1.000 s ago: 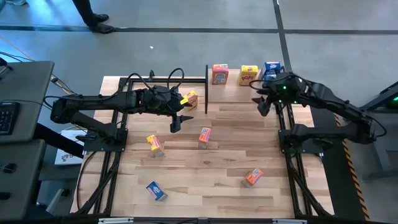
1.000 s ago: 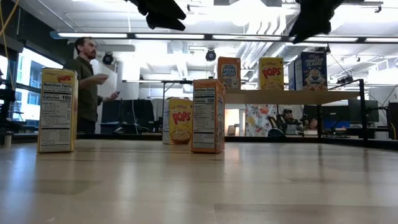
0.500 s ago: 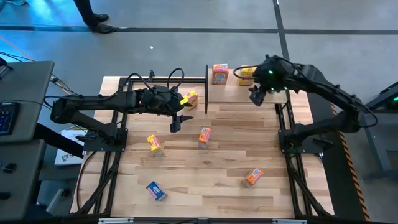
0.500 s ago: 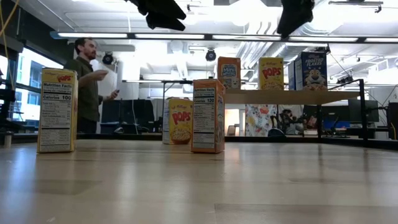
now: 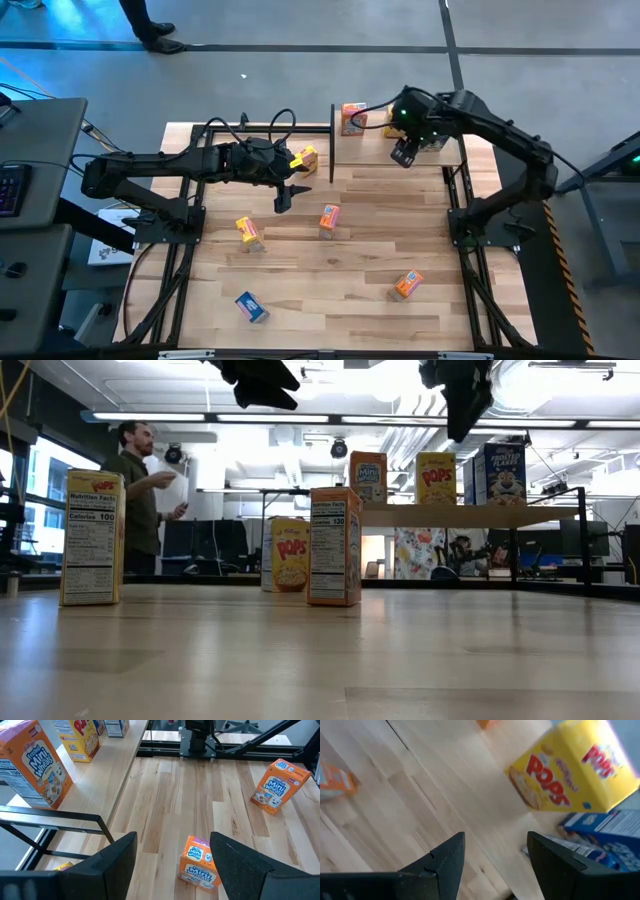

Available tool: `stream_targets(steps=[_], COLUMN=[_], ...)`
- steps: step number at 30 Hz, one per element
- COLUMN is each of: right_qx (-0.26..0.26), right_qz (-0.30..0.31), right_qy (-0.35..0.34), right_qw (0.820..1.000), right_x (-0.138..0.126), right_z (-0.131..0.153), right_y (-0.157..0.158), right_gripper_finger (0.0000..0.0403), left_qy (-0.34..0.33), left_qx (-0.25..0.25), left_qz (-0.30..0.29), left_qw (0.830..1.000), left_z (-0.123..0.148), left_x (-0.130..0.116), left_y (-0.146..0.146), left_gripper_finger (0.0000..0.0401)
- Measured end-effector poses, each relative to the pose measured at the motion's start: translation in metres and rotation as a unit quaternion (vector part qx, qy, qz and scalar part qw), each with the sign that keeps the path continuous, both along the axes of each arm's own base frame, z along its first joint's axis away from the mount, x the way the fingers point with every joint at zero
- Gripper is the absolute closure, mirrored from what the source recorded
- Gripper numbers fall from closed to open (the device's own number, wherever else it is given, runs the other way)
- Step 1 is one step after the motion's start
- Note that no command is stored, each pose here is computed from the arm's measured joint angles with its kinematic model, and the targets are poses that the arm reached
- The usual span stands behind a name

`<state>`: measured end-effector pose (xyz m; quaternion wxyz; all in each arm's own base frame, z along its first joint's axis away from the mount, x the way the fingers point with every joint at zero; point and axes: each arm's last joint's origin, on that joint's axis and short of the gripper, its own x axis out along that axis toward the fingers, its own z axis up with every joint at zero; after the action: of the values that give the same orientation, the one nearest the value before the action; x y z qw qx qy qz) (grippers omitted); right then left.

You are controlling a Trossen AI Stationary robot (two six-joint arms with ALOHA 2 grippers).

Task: Stack cereal on shelf
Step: Put the top blue cereal box on the shelf aligned with the other blue cereal box

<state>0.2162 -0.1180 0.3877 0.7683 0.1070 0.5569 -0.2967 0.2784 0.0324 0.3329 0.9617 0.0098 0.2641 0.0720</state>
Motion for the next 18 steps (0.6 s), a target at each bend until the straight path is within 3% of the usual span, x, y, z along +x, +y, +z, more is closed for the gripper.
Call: stream_targets(steps=[18], right_qx=[0.022], right_qz=[-0.036], right_qy=[0.119], right_qw=[0.992], right_x=[0.013], right_z=[-0.031], right_y=[-0.021], right_gripper_finger=[0.0197], left_qy=[0.0], left_qx=[0.0], left_qz=[0.0], left_qw=[1.0], left_z=[0.0], left_x=[0.0], left_y=[0.0], left_gripper_finger=[0.016])
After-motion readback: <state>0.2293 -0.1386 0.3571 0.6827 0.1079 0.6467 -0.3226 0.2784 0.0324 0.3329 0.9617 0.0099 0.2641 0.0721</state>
